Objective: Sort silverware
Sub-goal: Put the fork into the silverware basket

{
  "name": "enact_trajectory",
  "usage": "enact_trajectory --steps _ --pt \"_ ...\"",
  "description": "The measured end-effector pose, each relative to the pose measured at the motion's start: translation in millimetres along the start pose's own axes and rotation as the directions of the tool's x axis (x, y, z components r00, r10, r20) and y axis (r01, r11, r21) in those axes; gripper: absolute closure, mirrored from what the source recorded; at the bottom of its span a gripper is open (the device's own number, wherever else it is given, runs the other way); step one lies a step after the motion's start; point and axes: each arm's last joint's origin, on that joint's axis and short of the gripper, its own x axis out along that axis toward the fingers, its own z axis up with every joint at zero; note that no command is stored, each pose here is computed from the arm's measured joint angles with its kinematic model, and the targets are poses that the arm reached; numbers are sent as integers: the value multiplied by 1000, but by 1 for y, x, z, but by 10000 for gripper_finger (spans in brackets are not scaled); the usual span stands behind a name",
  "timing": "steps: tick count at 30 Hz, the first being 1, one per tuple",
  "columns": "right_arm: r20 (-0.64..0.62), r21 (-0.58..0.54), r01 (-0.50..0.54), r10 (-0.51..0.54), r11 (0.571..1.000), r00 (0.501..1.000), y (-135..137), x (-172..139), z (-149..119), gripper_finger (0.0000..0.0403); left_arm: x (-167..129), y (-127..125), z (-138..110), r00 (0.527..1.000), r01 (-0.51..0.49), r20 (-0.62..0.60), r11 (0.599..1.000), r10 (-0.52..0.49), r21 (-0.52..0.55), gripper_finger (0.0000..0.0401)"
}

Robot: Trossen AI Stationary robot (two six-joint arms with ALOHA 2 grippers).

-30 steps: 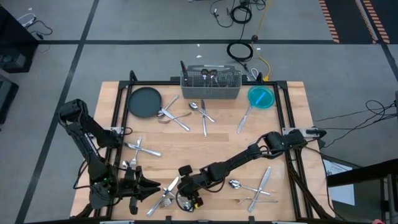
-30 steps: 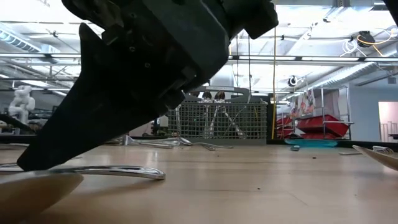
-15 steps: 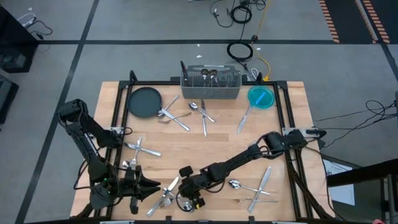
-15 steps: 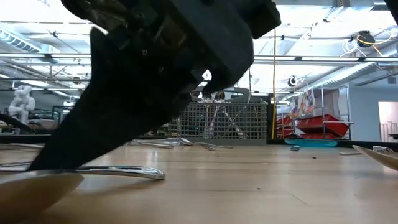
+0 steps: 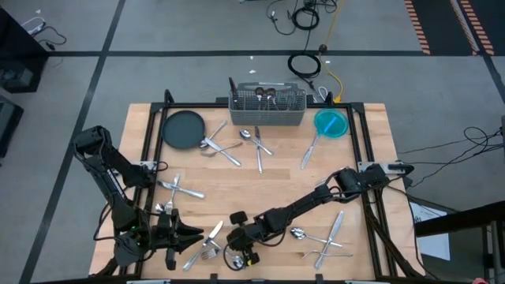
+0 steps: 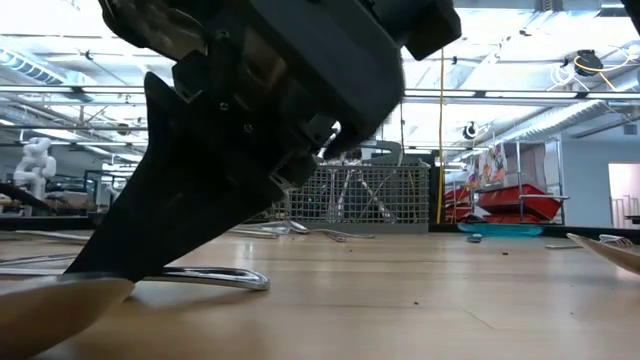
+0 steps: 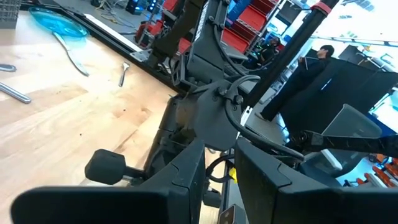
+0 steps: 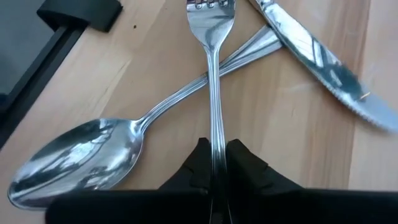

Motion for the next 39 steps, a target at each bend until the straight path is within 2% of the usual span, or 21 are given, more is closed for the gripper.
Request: enact_trajectory --steps 10,17,21,28,33,39 --pt "27 50 -3 2 999 1000 1 -10 7 395 0 0 0 1000 1 1 1000 -1 -4 308" --pt "74 79 47 -53 996 996 -3 -33 22 398 0 0 1 1000 -16 19 1000 16 6 308" --pt "122 105 42 -54 994 991 -6 -45 32 399 0 0 1 999 -25 31 999 25 26 308" --pt "122 121 65 -80 991 989 -5 -50 34 400 0 1 1 999 -32 39 999 31 26 308" --pt "155 196 184 -215 963 964 -15 -65 42 401 0 2 4 989 -98 115 995 95 22 308" --pt "205 277 329 -390 903 898 -48 -97 51 402 -1 1 9 968 -166 194 986 157 32 308"
